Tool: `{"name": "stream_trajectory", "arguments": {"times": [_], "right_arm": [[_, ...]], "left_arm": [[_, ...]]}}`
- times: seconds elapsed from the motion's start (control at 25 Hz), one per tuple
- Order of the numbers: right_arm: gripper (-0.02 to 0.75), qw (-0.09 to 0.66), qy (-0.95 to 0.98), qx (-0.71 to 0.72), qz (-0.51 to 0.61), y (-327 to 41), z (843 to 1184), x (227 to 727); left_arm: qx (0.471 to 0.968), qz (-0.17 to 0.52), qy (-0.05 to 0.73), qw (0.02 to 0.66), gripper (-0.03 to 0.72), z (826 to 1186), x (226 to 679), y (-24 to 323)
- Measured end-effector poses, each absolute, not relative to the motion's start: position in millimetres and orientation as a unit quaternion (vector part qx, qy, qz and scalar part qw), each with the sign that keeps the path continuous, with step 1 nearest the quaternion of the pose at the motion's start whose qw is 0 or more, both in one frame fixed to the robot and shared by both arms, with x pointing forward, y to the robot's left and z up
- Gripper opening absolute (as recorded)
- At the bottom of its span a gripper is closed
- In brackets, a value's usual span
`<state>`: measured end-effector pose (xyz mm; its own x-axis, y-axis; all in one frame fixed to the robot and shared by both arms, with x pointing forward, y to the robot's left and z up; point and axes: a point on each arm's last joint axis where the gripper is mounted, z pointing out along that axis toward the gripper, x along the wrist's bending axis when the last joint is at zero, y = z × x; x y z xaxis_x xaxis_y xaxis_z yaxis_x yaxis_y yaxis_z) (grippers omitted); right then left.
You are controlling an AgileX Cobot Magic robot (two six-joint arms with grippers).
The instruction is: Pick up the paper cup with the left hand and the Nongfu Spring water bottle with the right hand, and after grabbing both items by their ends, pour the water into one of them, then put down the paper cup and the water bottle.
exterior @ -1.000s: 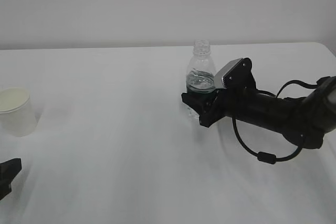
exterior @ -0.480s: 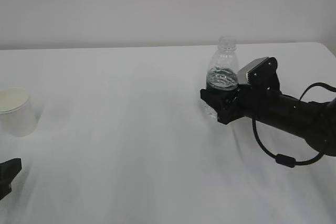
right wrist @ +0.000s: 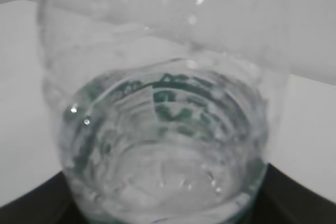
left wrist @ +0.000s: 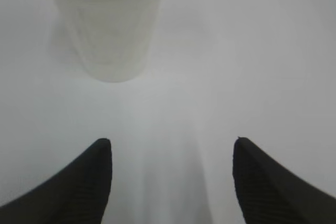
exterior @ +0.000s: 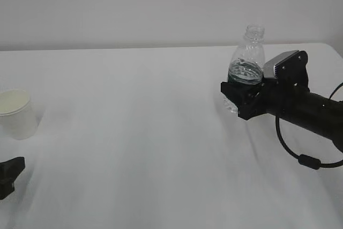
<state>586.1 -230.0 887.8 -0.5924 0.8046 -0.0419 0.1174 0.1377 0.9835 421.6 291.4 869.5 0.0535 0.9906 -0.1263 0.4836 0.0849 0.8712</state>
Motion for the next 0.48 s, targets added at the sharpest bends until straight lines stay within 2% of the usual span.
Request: {"name": "stream_trajectory", "arguments": {"times": [0.48], "right_arm": [[0.469,0.312,0.684,0.336,0.567,-234,895,584]], "left_arm": [[0.589,0.336,0.594,0.434,0.515,876,450,291]]}}
